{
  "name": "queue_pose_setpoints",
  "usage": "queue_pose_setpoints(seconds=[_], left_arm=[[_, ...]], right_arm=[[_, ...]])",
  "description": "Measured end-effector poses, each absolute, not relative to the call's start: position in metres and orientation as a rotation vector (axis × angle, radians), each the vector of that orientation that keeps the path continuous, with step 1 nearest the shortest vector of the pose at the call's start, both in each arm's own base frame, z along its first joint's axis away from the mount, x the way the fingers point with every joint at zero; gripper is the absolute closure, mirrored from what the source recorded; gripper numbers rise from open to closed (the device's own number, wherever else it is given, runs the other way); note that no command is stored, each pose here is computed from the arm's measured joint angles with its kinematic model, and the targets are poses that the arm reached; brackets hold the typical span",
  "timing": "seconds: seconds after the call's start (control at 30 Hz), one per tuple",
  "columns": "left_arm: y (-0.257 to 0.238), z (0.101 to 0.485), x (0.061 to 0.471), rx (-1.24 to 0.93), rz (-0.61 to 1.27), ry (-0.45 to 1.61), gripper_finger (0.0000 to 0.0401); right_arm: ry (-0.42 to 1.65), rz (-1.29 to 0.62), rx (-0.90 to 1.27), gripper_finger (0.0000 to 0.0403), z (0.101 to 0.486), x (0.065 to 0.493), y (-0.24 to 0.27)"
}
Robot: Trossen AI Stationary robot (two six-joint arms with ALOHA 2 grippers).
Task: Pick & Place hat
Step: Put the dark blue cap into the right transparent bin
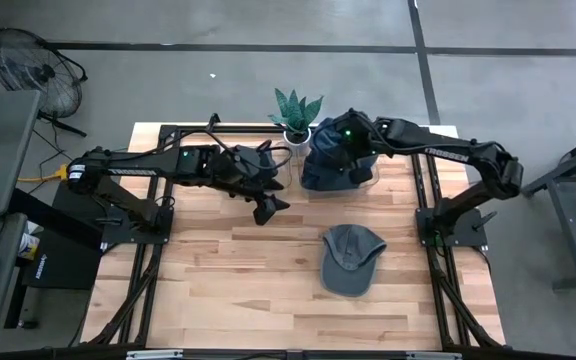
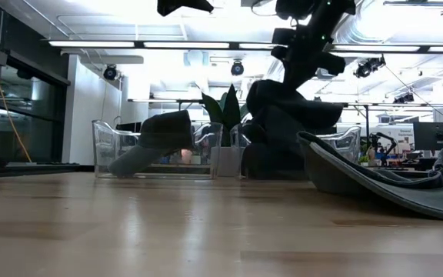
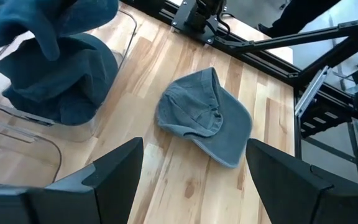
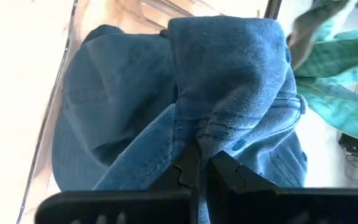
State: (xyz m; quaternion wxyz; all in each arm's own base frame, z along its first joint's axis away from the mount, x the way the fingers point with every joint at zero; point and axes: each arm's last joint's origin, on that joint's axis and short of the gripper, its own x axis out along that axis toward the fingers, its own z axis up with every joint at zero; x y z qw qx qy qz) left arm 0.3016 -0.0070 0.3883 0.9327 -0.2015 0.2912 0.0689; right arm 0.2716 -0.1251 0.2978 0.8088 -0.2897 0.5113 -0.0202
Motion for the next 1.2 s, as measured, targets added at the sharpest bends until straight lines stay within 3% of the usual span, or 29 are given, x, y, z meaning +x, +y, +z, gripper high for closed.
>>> queue_pose_setpoints(seconds=[0.6, 0.8, 1.2], left_arm=[[-0.008, 0.387, 0.301, -0.399, 0.113, 0.617, 0.0122], [-0.008, 0.387, 0.301, -0.401, 0.108, 0.618, 0.0122], [-0.008, 0.387, 0.301, -0.402, 0.105, 0.62, 0.0121]], right_arm=[[1.255, 0.154, -0.719, 0.0403, 0.244, 0.276, -0.1], [1.234, 0.209, -0.784, 0.0403, 0.222, 0.275, -0.093], [1.129, 0.212, -0.708, 0.0403, 0.202, 0.273, -0.095]])
